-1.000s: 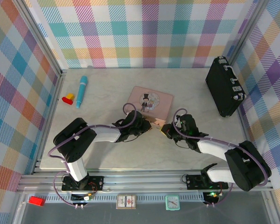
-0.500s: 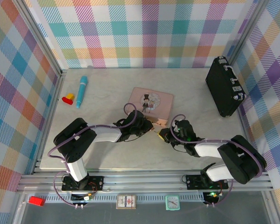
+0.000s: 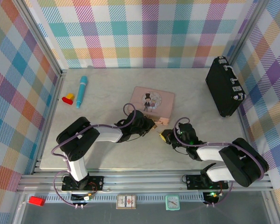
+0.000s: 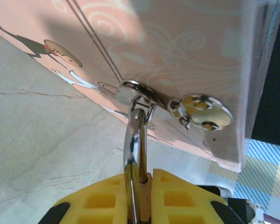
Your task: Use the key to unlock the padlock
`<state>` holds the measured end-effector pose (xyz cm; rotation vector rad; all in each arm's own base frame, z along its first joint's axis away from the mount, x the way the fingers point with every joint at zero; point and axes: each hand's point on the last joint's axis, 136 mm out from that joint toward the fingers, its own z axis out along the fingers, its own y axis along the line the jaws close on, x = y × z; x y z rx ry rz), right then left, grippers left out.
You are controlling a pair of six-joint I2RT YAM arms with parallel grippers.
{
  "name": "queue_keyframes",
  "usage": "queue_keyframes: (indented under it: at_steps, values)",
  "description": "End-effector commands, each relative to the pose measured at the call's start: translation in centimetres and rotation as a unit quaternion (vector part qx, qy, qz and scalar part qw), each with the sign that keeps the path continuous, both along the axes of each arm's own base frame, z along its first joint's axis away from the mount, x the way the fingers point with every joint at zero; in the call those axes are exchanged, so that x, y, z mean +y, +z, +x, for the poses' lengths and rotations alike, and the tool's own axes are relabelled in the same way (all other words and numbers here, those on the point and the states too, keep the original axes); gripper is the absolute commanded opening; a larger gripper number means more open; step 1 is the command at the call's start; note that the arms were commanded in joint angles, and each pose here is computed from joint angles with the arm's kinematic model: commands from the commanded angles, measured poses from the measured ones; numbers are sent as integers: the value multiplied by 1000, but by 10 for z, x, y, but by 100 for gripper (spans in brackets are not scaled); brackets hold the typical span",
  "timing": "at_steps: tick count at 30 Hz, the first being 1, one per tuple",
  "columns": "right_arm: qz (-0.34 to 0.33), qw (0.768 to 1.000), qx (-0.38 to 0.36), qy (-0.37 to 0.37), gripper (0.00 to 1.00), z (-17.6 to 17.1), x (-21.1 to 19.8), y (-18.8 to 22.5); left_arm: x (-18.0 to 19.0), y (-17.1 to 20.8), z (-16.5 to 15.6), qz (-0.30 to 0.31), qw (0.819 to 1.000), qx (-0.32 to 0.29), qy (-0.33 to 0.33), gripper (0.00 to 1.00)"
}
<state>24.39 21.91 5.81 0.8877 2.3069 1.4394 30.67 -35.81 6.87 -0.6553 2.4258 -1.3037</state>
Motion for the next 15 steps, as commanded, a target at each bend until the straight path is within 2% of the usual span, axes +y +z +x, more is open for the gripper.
queue_keyframes:
  at_steps: [1,15]
  values:
    - [42,999,-9,-13,0,7,5,16,-17,20,-4,-55,998,-12,-20,0]
    - [85,996,4,-17,0,17,5,17,-20,27,-3,-94,995,-23,-13,0]
